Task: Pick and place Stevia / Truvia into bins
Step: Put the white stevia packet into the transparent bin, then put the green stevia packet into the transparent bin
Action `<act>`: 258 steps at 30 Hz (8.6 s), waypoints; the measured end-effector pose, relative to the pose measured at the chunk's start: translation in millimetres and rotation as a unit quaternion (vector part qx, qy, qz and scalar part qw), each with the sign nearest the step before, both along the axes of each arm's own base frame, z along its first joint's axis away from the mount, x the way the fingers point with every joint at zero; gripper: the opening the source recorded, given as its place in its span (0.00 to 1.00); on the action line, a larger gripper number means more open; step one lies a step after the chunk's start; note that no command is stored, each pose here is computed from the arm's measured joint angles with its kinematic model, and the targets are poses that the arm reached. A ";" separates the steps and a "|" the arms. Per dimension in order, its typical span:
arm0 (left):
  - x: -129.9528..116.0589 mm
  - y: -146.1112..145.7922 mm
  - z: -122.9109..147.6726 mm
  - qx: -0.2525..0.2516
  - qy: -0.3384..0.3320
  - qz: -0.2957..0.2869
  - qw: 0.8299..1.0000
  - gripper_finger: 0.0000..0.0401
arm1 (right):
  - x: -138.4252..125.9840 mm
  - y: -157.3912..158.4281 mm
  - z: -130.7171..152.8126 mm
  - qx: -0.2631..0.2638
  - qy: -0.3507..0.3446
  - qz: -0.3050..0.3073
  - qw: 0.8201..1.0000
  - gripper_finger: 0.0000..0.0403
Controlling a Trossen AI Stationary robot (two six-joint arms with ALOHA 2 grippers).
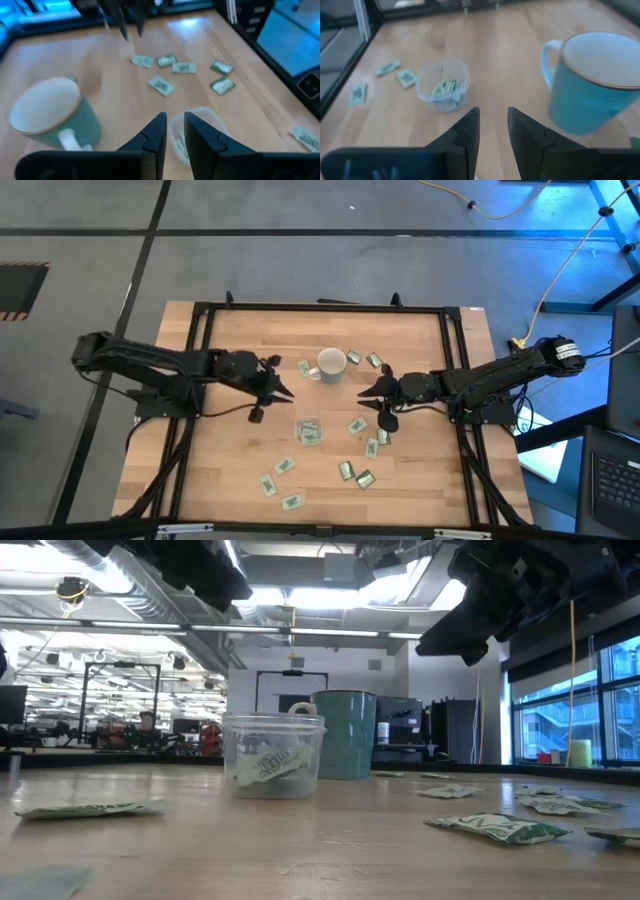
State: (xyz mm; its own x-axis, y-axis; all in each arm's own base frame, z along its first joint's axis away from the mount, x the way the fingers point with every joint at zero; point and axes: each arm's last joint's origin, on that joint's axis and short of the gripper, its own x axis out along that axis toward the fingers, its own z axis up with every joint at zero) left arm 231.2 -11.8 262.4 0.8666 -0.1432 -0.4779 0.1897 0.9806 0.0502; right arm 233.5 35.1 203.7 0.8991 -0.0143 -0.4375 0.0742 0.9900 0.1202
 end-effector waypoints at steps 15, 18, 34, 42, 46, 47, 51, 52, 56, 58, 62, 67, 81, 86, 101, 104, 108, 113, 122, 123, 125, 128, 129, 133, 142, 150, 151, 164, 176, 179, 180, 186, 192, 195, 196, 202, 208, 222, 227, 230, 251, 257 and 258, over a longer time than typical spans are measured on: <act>-46.2 17.9 -64.5 -0.031 -0.130 0.037 0.990 0.15 | 28.9 16.5 -58.1 -0.021 0.166 0.062 0.984 0.26; -50.3 17.6 -72.5 -0.033 -0.151 0.037 0.987 0.15 | 29.6 20.8 -66.7 -0.013 0.182 0.063 0.981 0.26; -53.3 21.0 -79.2 0.004 -0.155 0.091 0.984 0.15 | 34.0 23.4 -98.3 -0.005 0.237 0.045 0.971 0.17; -53.3 21.1 -79.3 0.005 -0.155 0.092 0.984 0.15 | 33.2 23.0 -97.4 -0.009 0.235 0.043 0.971 0.02; -53.3 21.1 -79.4 0.005 -0.155 0.092 0.984 0.15 | 33.7 23.1 -96.1 -0.008 0.229 0.043 0.973 0.01; -53.3 21.1 -79.4 0.005 -0.155 0.092 0.984 0.15 | 33.7 23.1 -94.6 -0.008 0.225 0.044 0.973 0.01; -53.3 21.2 -79.4 0.005 -0.155 0.093 0.984 0.15 | 38.5 24.4 -77.7 -0.020 0.199 0.060 0.978 0.01; -53.3 21.3 -79.4 0.005 -0.155 0.094 0.983 0.15 | 43.1 25.4 -68.8 -0.024 0.177 0.066 0.982 0.01; -53.3 21.3 -79.4 0.006 -0.154 0.096 0.983 0.15 | 62.1 29.2 -37.5 -0.073 0.118 0.095 0.986 0.00; -53.3 21.3 -79.4 0.006 -0.154 0.096 0.983 0.15 | 74.2 32.0 -20.1 -0.103 0.088 0.112 0.984 0.00; -53.3 21.3 -79.5 0.006 -0.154 0.096 0.983 0.15 | 96.3 35.9 3.8 -0.144 0.070 0.134 0.978 0.00; -53.3 21.3 -79.5 0.006 -0.154 0.096 0.983 0.15 | 126.4 36.6 14.0 -0.163 0.065 0.137 0.975 0.00; -53.3 21.3 -79.9 0.006 -0.151 0.095 0.984 0.15 | 167.8 44.3 -35.2 -0.134 0.146 0.174 0.965 0.00; -53.3 21.3 -80.0 0.006 -0.151 0.096 0.984 0.15 | 166.9 44.1 -37.5 -0.130 0.151 0.172 0.965 0.02; -53.3 21.3 -80.0 0.006 -0.151 0.095 0.984 0.15 | 141.0 38.6 -4.1 -0.102 0.206 0.127 0.965 0.22; -53.3 21.3 -80.0 0.006 -0.151 0.095 0.984 0.15 | 114.9 34.8 6.7 -0.078 0.236 0.099 0.964 0.22; -53.3 21.3 -79.7 0.006 -0.152 0.095 0.984 0.15 | 73.3 26.2 13.4 -0.038 0.236 0.023 0.971 0.22; -53.3 21.3 -79.6 0.006 -0.153 0.095 0.984 0.15 | 24.6 15.5 -0.1 0.039 0.248 -0.048 0.967 0.22; -53.2 21.3 -79.6 0.011 -0.153 0.094 0.984 0.15 | -17.1 8.1 -45.1 0.050 0.312 -0.081 0.945 0.22; -53.2 21.3 -79.6 0.014 -0.153 0.092 0.984 0.15 | -19.2 8.4 -49.1 0.047 0.319 -0.081 0.943 0.22; -53.3 21.3 -79.6 0.018 -0.153 0.091 0.984 0.15 | -22.6 9.1 -54.5 0.043 0.329 -0.079 0.940 0.22; -53.3 21.3 -80.0 0.018 -0.152 0.091 0.984 0.15 | -25.0 9.8 -58.8 0.048 0.336 -0.085 0.937 0.22; -53.3 21.3 -80.0 0.018 -0.152 0.091 0.984 0.15 | -25.7 9.6 -59.8 0.048 0.338 -0.086 0.936 0.22; -53.3 21.3 -80.0 0.018 -0.151 0.091 0.984 0.15 | -29.8 8.7 -65.5 0.045 0.348 -0.088 0.932 0.22; -53.3 21.3 -80.1 0.018 -0.151 0.091 0.984 0.15 | -32.8 8.2 -78.3 0.042 0.374 -0.091 0.922 0.15; -53.3 21.3 -80.1 0.018 -0.151 0.091 0.984 0.15 | -30.6 8.6 -79.5 0.040 0.372 -0.092 0.923 0.02; -53.3 21.3 -80.1 0.018 -0.151 0.091 0.984 0.15 | -29.3 8.9 -78.0 0.039 0.369 -0.089 0.924 0.01; -53.3 21.6 -79.9 0.020 -0.152 0.096 0.984 0.15 | 40.0 25.2 4.6 -0.011 0.177 0.016 0.984 0.00; -53.4 22.0 -80.4 0.022 -0.149 0.102 0.983 0.15 | 122.3 46.9 21.0 -0.140 0.142 0.155 0.968 0.00; -53.5 22.0 -80.6 0.022 -0.148 0.102 0.984 0.15 | 141.1 51.8 8.2 -0.149 0.155 0.169 0.962 0.00; -53.5 22.0 -80.7 0.022 -0.148 0.102 0.984 0.15 | 145.9 53.0 3.8 -0.152 0.161 0.172 0.960 0.00; -53.7 22.0 -81.7 0.022 -0.142 0.102 0.984 0.15 | 163.5 57.2 -19.1 -0.159 0.194 0.180 0.951 0.01; -53.8 21.9 -82.1 0.023 -0.140 0.101 0.985 0.15 | 165.0 57.4 -27.8 -0.160 0.207 0.180 0.948 0.02; -53.8 22.0 -82.1 0.023 -0.140 0.102 0.985 0.15 | 165.4 57.5 -27.5 -0.160 0.204 0.180 0.949 0.03; -53.8 22.0 -82.1 0.023 -0.140 0.102 0.985 0.15 | 165.4 57.5 -27.3 -0.161 0.204 0.180 0.949 0.04; -53.8 22.0 -82.1 0.023 -0.140 0.102 0.985 0.15 | 164.3 57.3 -24.0 -0.152 0.204 0.173 0.952 0.15; -54.0 22.0 -82.8 0.023 -0.136 0.102 0.985 0.15 | 140.6 58.0 -4.2 -0.113 0.259 0.148 0.948 0.22; -54.3 22.0 -84.3 0.023 -0.129 0.102 0.986 0.15 | 40.8 63.1 -34.8 -0.003 0.335 0.031 0.942 0.22; -54.3 22.0 -84.2 0.023 -0.129 0.102 0.986 0.15 | 26.3 58.5 -59.7 0.011 0.324 0.023 0.946 0.22; -54.3 22.0 -84.2 0.023 -0.129 0.103 0.986 0.15 | 20.7 56.4 -65.7 0.015 0.338 0.012 0.941 0.22; -54.3 22.0 -84.2 0.024 -0.129 0.103 0.986 0.15 | 2.3 62.6 -67.2 0.020 0.410 -0.025 0.911 0.07; -54.3 22.0 -84.1 0.024 -0.130 0.103 0.986 0.15 | 2.4 62.6 -67.2 0.020 0.410 -0.026 0.912 0.02; -54.3 22.0 -84.1 0.024 -0.130 0.103 0.986 0.15 | 2.4 62.6 -67.2 0.020 0.410 -0.026 0.912 0.02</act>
